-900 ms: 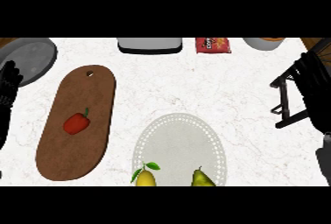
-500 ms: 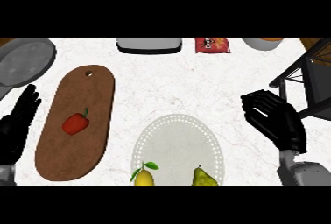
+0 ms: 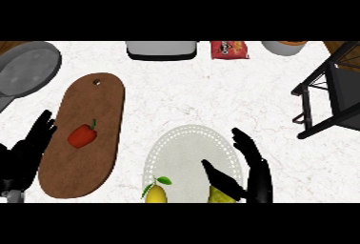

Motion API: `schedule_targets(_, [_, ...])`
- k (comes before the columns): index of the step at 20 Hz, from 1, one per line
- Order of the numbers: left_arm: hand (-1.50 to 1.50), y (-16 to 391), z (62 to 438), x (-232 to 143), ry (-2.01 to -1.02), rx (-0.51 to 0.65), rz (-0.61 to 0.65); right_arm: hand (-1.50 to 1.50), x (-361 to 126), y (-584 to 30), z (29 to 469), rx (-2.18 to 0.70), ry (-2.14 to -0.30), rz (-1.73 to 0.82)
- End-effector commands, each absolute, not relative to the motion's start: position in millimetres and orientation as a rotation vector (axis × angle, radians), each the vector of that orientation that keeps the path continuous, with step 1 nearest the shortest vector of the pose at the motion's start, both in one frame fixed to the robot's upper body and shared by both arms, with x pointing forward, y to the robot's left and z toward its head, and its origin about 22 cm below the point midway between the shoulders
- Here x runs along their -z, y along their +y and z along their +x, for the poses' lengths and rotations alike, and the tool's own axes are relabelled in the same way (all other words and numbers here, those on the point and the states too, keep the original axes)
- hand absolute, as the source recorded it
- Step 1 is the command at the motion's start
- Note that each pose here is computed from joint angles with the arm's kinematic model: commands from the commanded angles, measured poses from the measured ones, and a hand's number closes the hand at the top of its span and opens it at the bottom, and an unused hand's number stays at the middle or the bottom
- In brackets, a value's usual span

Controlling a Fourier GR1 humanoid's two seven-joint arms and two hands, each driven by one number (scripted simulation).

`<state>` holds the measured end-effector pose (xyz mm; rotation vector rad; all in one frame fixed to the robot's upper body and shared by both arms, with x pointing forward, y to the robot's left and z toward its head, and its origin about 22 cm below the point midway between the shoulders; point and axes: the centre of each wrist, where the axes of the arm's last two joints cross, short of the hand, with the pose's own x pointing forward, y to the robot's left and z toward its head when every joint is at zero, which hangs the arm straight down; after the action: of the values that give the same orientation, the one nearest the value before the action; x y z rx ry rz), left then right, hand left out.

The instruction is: Pick the pear from the placemat and place it in the tiered shelf

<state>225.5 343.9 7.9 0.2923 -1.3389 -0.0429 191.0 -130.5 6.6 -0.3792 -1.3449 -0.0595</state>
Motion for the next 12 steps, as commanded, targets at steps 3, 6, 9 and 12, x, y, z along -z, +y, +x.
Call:
schedule_targets(3, [0.0,353.2,223.8,-8.7,-1.329,0.03,0.283,-1.5,6.0,-131.9,161.3,-0.158,-1.184,-0.616])
schedule_targets(6, [0.0,351.7,218.3,-1.2,-1.311,0.035,0.278,-1.5,-11.5,-140.9,166.4,-0.28,-1.076,-0.684])
schedule_targets(9, [0.0,351.9,219.5,-3.6,-1.323,0.05,0.272,-1.5,-29.1,-131.4,163.0,-0.439,-0.948,-0.673])
schedule_targets(12, [0.0,352.5,225.7,-2.1,-1.337,0.05,0.272,-1.5,-42.5,-118.4,161.0,-0.643,-0.834,-0.634])
